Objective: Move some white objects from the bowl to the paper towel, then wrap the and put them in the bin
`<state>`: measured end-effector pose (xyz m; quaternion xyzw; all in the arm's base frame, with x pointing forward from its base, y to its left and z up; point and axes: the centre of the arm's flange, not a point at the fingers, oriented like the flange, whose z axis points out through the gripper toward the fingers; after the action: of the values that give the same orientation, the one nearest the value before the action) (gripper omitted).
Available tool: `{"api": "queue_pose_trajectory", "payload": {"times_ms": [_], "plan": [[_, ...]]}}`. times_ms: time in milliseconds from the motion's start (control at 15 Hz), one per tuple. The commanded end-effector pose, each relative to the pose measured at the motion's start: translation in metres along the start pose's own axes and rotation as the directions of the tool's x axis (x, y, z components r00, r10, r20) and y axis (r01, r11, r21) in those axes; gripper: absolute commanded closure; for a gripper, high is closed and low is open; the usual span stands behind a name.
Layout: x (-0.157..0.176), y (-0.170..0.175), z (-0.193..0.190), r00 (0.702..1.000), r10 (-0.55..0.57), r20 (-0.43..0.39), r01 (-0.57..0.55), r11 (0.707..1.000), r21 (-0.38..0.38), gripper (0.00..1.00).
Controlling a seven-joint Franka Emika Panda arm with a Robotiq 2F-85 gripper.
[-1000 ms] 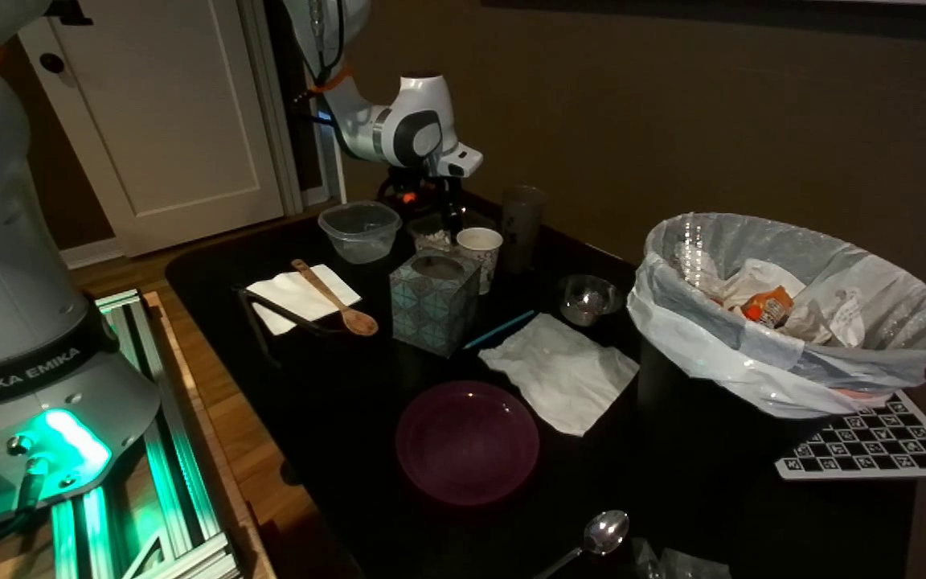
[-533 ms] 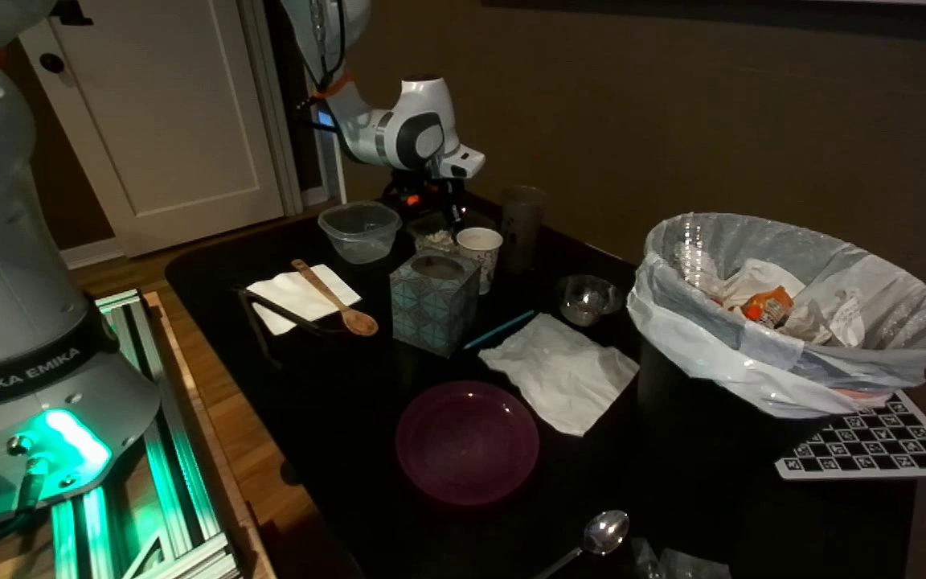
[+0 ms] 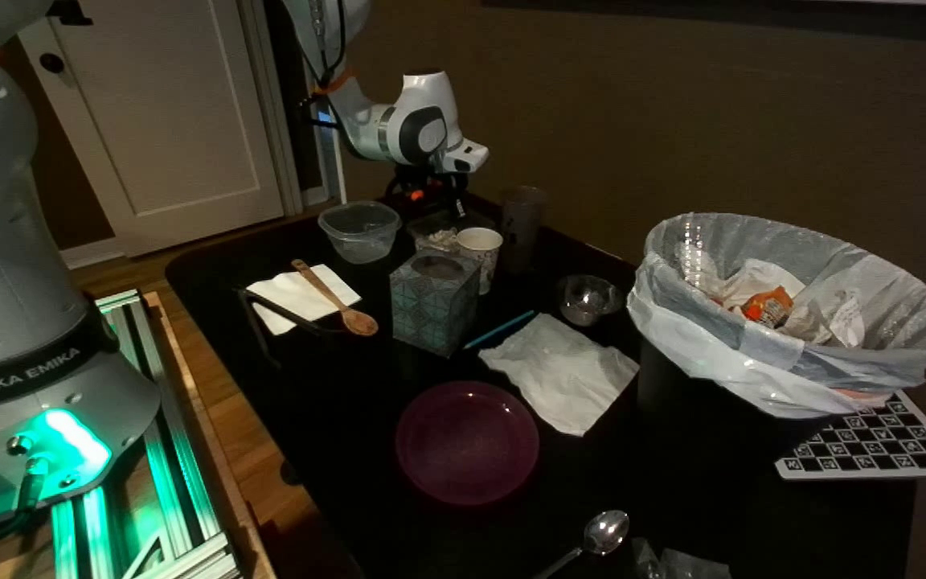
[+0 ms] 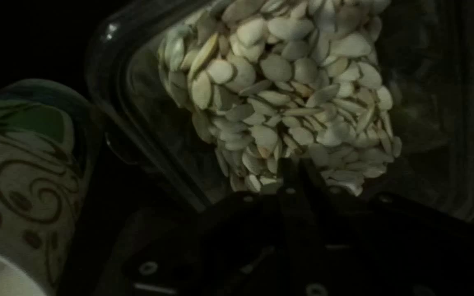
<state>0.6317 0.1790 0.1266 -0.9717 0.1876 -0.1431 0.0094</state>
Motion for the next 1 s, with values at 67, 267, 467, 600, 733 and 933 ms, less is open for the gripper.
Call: {"api": "queue_pose_trajectory", "payload": {"times_ms": [67,267,467,600,733,933], "plan": [[0.006,0.001,-0.041,1.000,-0.006,0.008,0.005,1.000,0.030,0.98],[0.015,0.007,-0.075,1.000,-0.025,0.003,0.025,0.998,0.055,0.98],[0.023,0.028,-0.107,0.998,-0.060,0.018,0.059,0.996,0.061,0.98],[0.031,0.053,-0.124,0.996,-0.075,0.040,0.073,0.995,0.061,0.98],[0.038,0.083,-0.141,0.994,-0.093,0.052,0.090,0.995,0.048,0.98],[0.038,0.128,-0.164,0.987,-0.142,0.076,0.138,0.989,0.054,0.98]]}}
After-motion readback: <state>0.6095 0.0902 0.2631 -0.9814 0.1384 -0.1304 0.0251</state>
